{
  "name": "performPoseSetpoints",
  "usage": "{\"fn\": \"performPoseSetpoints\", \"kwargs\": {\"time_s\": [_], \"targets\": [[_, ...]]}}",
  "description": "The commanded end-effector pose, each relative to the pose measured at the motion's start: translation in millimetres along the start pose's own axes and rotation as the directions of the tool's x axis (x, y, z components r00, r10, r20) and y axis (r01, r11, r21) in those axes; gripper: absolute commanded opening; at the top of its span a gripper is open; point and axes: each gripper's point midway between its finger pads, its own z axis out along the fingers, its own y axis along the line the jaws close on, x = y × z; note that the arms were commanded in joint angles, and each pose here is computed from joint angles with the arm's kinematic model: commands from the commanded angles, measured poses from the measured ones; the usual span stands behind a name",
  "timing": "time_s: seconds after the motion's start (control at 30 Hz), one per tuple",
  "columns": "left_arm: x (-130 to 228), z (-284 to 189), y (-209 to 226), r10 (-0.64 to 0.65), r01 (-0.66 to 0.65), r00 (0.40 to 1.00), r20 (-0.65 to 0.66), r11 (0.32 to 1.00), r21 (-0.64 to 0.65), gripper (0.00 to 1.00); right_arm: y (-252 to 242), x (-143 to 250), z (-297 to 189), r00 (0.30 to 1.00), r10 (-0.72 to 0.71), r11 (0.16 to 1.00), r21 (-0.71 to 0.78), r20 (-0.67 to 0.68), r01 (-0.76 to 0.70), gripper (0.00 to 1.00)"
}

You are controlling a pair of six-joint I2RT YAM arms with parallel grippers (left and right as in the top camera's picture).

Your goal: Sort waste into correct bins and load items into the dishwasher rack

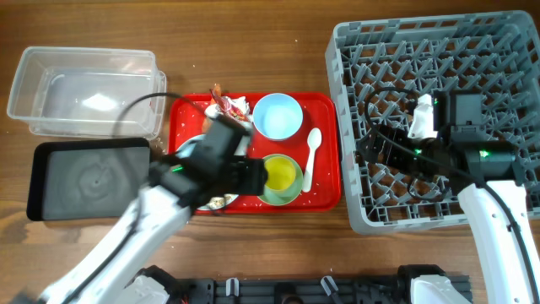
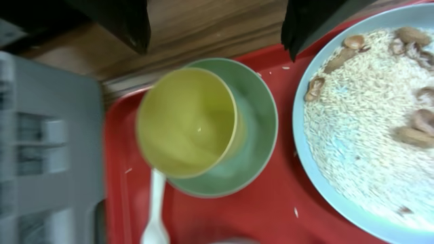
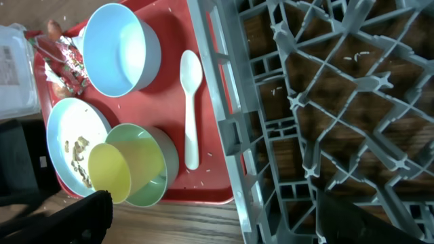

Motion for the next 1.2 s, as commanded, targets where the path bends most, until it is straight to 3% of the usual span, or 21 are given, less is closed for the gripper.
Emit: {"fn": "performPoseSetpoints", "kwargs": {"time_s": [0.0,0.07,0.13,0.17,0.23,0.27,0.3,0.33,0.37,0.43,0.5,0.6,0.67,0.7,0.77,0.93,1.03,1.17], "targets": [[-5,40,5,-0.007,0.006,1.0,-0.01,0.992,-0.126,0.54,5,-5,-6,1.0,0.0,1.0,-0.017,0.022,0.0,1.0],[-13,61,4,-0.005,0.004,1.0,-0.009,0.991,-0.132,0.49,6,-4,-6,1.0,0.001,1.0,-0.026,0.017,0.0,1.0],[-16,73,5,-0.007,0.006,1.0,-0.009,0.991,-0.137,0.37,6,-4,-6,1.0,0.001,1.0,-0.026,0.016,-0.001,0.99],[-15,77,6,-0.012,0.009,1.0,-0.017,0.99,-0.142,0.32,6,-3,-6,1.0,0.002,1.0,-0.026,0.015,-0.002,0.94],[-14,78,7,-0.013,0.009,1.0,-0.023,0.989,-0.146,0.04,7,-4,-6,1.0,0.006,1.0,-0.028,0.019,-0.006,0.86],[-14,76,6,-0.013,0.01,1.0,-0.019,0.99,-0.143,0.04,7,-6,-6,1.0,0.008,1.0,-0.03,0.024,-0.007,0.87],[-17,72,4,-0.021,0.019,1.0,-0.009,0.99,-0.138,0.04,9,-10,-6,0.999,0.0,0.999,-0.035,0.042,0.002,1.0],[-24,57,-1,-0.031,0.033,0.999,0.015,0.993,-0.116,0.04,9,-13,-6,0.999,-0.002,0.999,-0.039,0.053,0.004,1.0],[-31,44,-5,-0.037,0.04,0.999,0.037,0.995,-0.096,0.04,13,-13,-7,0.999,-0.007,0.998,-0.059,0.052,0.01,0.98],[-42,7,-15,-0.064,0.066,0.995,0.076,0.998,-0.017,0.04,30,-11,-8,0.999,-0.032,0.988,-0.153,0.037,0.037,0.83],[-48,-26,-25,-0.096,0.086,0.992,0.086,0.989,0.119,0.04,53,-8,-14,0.993,-0.112,0.953,-0.278,0.042,0.12,0.8],[-52,-83,-47,-0.084,0.039,0.994,0.077,0.886,0.461,0.04,106,5,-41,0.942,-0.314,0.754,-0.571,0.123,0.326,0.74],[-54,-129,-59,-0.064,-0.001,0.996,0.068,0.718,0.696,0.04,133,14,-59,0.905,-0.383,0.604,-0.69,0.186,0.398,0.71],[-54,-146,-59,-0.069,0.005,0.996,0.051,0.638,0.77,0.04,148,19,-67,0.88,-0.419,0.526,-0.73,0.224,0.436,0.67],[-52,-165,-62,-0.058,0.003,0.998,0.034,0.544,0.839,0.04,168,27,-75,0.84,-0.469,0.43,-0.76,0.274,0.488,0.66],[-48,-173,-66,-0.039,0.002,0.999,0.021,0.496,0.868,0.04,222,45,-96,0.73,-0.538,0.203,-0.775,0.422,0.598,0.76],[-48,-173,-66,-0.038,0.001,0.999,0.02,0.494,0.869,0.04,233,59,-118,0.656,-0.556,0.024,-0.779,0.51,0.626,0.76],[-49,-174,-66,-0.04,0.0,0.999,0.022,0.494,0.869,0.04,234,63,-119,0.653,-0.562,0.01,-0.785,0.508,0.62,0.72]]}}
